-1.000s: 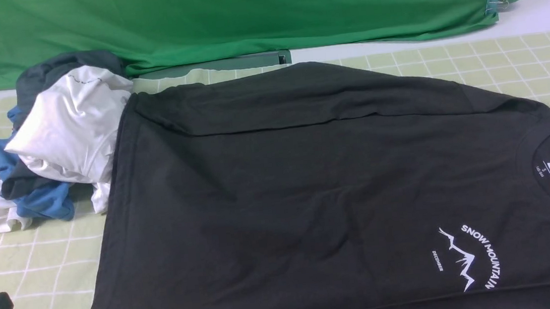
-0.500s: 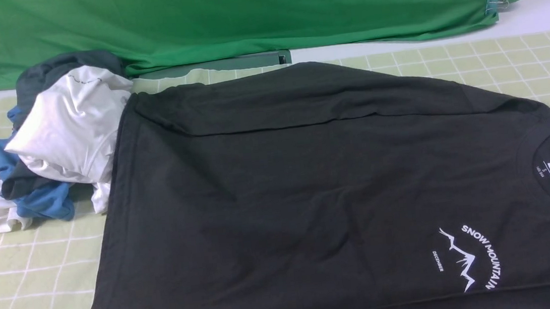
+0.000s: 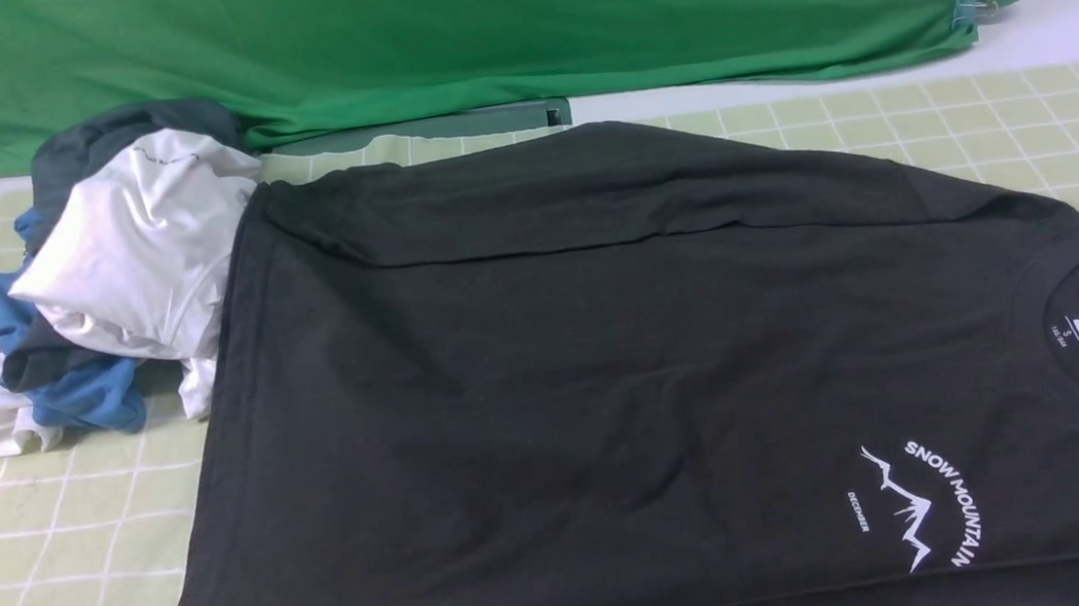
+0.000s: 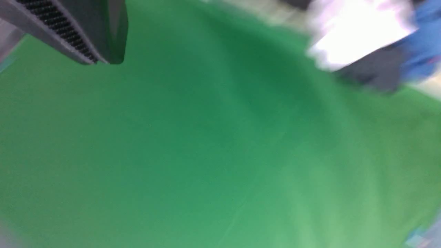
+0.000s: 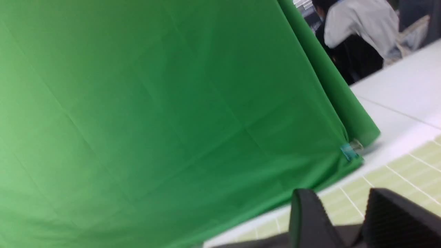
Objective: Fold a long-sleeved shirt over a green coffee tablecloth.
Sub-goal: 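Grasp the left edge of the dark T-shirt lying flat on the table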
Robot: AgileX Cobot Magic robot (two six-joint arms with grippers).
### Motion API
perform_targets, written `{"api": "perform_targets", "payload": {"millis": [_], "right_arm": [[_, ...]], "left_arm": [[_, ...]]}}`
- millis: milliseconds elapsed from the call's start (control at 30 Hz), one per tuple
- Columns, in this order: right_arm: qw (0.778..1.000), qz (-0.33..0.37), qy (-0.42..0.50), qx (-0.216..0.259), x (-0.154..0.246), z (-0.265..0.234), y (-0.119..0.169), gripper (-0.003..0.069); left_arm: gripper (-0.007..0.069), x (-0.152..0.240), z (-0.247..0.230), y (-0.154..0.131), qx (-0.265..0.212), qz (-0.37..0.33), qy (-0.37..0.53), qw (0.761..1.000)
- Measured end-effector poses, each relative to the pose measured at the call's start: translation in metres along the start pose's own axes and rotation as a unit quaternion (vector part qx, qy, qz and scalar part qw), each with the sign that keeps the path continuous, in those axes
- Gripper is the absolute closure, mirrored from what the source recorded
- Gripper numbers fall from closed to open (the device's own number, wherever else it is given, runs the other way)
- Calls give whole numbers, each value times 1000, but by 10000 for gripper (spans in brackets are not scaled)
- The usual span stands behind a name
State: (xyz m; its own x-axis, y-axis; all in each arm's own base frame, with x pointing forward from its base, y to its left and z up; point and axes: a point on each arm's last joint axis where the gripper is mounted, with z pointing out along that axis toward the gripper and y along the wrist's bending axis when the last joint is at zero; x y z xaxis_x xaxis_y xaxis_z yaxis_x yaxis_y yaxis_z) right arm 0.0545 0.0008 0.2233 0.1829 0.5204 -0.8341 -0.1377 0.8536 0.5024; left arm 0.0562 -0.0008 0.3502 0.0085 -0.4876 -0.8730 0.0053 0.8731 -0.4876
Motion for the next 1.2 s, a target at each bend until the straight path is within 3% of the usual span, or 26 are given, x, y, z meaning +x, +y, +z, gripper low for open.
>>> {"api": "perform_targets", "payload": {"millis": [67, 133, 267, 300, 333, 433, 567, 600, 867, 1033, 1200], "right_arm": [[1000, 2, -5, -2, -1, 0, 0, 418], [1000, 11, -14, -7, -3, 0, 1, 418], [999, 38, -12, -15, -7, 0, 5, 455], [999, 37, -9, -15, -8, 0, 6, 466], [999, 28, 8, -19, -18, 1, 14, 528], [996, -40, 70, -26, -44, 6, 34, 630], [982, -104, 155, -38, -64, 20, 53, 655], [971, -128, 198, -49, -72, 30, 63, 656], [925, -173, 328, -84, -55, 66, 81, 657], [902, -181, 380, -99, -36, 75, 86, 657], [896, -182, 388, -113, -32, 77, 90, 657]], "left_arm": [[608, -2, 14, -4, -24, 50, 84, 995], [608, 5, 32, -6, -37, 88, 201, 975], [608, 45, 74, 5, -43, 110, 434, 893], [608, 47, 76, 6, -44, 110, 442, 889], [608, 65, 88, 16, -56, 110, 497, 859], [618, 97, 101, 36, -82, 108, 564, 815], [623, 124, 104, 48, -90, 123, 608, 779], [623, 138, 103, 48, -82, 143, 627, 761], [617, 168, 102, 30, -45, 202, 666, 717], [510, 175, 103, 32, -73, 206, 677, 703], [274, 181, 107, 39, -93, 226, 685, 687]]}}
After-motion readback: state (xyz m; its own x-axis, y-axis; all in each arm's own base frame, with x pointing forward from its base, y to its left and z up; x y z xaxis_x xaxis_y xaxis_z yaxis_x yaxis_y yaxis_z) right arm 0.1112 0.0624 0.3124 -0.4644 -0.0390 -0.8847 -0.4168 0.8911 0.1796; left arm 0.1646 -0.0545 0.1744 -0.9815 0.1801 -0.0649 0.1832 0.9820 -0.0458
